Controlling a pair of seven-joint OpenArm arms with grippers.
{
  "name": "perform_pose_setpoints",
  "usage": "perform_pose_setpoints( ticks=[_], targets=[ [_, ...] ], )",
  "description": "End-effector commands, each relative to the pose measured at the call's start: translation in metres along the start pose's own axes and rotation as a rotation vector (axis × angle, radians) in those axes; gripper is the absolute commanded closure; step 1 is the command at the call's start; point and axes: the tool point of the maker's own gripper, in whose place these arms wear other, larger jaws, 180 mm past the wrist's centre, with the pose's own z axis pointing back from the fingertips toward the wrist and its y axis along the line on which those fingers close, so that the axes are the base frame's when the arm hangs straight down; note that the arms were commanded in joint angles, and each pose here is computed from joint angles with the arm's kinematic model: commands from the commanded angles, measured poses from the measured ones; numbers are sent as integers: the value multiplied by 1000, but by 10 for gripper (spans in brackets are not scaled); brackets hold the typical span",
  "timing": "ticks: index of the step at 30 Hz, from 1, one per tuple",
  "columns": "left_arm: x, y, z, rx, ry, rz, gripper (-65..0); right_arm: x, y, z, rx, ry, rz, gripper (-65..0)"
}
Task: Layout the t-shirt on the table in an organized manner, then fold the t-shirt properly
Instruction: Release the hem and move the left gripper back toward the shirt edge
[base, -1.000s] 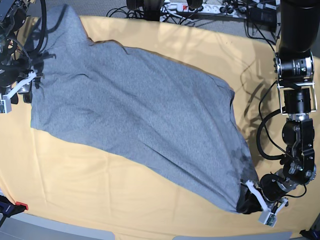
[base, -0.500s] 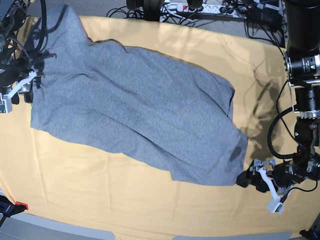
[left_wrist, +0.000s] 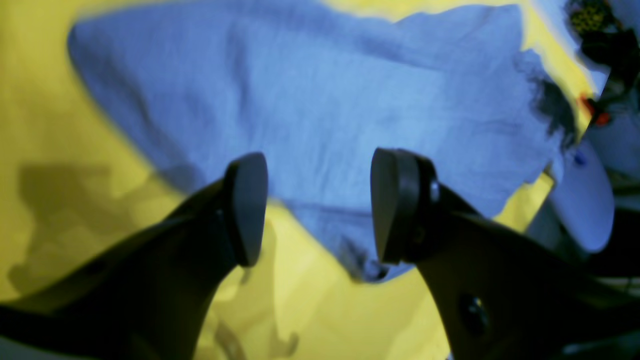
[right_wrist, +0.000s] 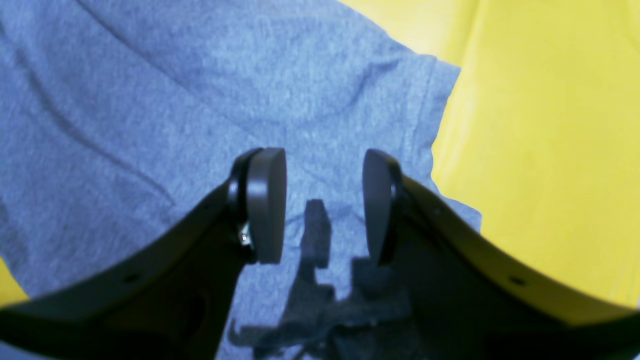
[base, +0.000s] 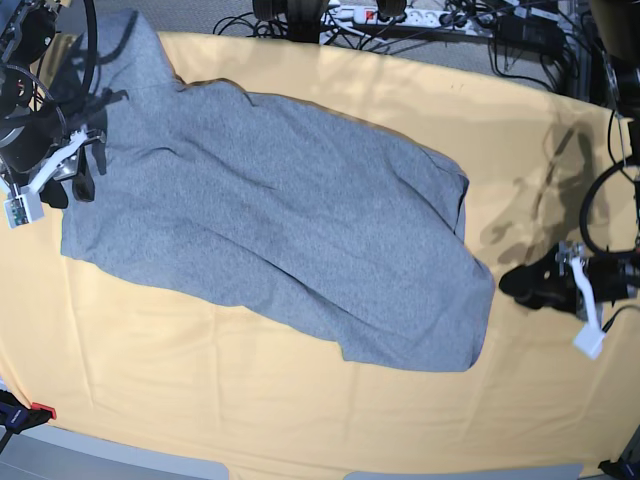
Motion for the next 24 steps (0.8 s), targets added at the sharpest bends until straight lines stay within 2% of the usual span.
perform_pose_setpoints(
  ticks=[1, 8, 14, 18, 21, 24],
  targets=[
    [17, -4, 14, 9, -60, -42, -337, 13, -2, 5, -7, -39, 28, -274],
    [-21, -22, 33, 47, -74, -51, -337, 14, -2, 5, -5, -45, 31, -274],
    [-69, -57, 22, 2, 36, -65, -337, 15, -2, 5, -5, -51, 31, -274],
    [-97, -62, 19, -16, 83, -8, -337, 16, 0, 5, 8, -60, 27, -274],
    [-120, -56, 12, 25, 144, 9, -337, 17, 0, 5, 8, -62, 27, -274],
    [-131, -58, -1, 32, 152, 28, -338, 17, 0, 5, 8, -61, 27, -274]
  ],
)
